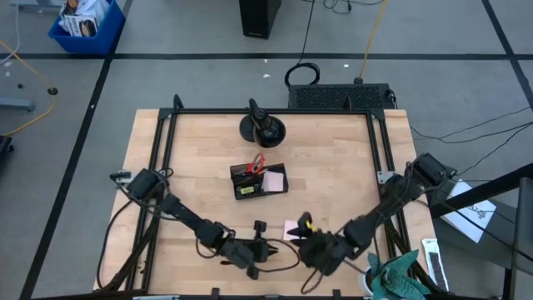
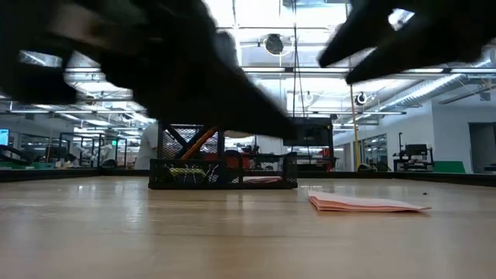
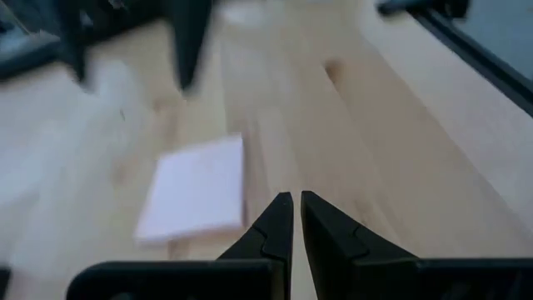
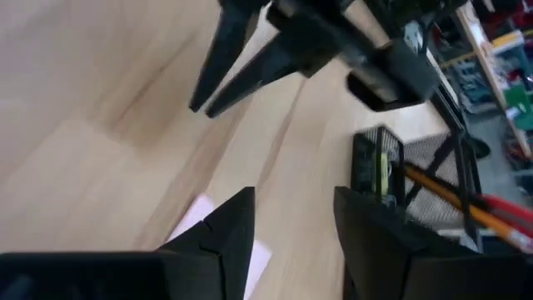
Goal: Pick and place office supplies into organizer
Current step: Put the pink sticky notes into the black desk organizer
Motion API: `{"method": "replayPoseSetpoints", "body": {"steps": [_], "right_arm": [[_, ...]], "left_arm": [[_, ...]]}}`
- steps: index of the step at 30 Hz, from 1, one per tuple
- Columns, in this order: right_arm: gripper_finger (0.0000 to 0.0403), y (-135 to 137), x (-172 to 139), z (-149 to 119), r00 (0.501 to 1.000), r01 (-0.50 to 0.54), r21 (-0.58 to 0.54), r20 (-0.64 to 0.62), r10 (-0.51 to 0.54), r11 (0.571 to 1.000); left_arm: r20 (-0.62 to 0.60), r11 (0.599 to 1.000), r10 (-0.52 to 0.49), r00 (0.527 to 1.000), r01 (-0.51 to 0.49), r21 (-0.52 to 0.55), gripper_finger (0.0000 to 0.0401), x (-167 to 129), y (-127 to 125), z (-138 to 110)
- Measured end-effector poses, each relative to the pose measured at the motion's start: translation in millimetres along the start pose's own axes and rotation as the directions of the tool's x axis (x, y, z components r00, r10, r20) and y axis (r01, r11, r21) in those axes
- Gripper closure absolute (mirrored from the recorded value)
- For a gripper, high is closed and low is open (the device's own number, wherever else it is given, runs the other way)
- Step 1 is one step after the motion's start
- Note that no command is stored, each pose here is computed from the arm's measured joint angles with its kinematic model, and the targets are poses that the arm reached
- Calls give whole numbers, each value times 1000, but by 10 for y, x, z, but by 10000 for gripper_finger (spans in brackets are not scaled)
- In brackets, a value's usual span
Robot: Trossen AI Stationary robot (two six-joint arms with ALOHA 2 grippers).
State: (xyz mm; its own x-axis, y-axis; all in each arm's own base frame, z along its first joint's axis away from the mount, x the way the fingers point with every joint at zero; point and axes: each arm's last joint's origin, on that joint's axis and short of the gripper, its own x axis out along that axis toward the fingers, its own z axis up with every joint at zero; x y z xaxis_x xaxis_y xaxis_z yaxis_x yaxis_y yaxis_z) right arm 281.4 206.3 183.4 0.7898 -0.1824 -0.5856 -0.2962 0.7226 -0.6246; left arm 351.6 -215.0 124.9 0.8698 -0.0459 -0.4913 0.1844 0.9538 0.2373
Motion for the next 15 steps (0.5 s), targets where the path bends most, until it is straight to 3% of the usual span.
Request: {"method": "replayPoseSetpoints", "body": {"steps": [5, 15], "right_arm": [[234, 229, 67, -99, 997, 0, -11, -75, -1, 1000], [217, 412, 209, -265, 982, -58, -27, -184, 52, 998]], "left_arm": [[118, 996, 77, 990, -72, -51, 366, 141, 189, 79], [-2, 984, 58, 998, -57, -170, 366, 326, 507, -54]]}}
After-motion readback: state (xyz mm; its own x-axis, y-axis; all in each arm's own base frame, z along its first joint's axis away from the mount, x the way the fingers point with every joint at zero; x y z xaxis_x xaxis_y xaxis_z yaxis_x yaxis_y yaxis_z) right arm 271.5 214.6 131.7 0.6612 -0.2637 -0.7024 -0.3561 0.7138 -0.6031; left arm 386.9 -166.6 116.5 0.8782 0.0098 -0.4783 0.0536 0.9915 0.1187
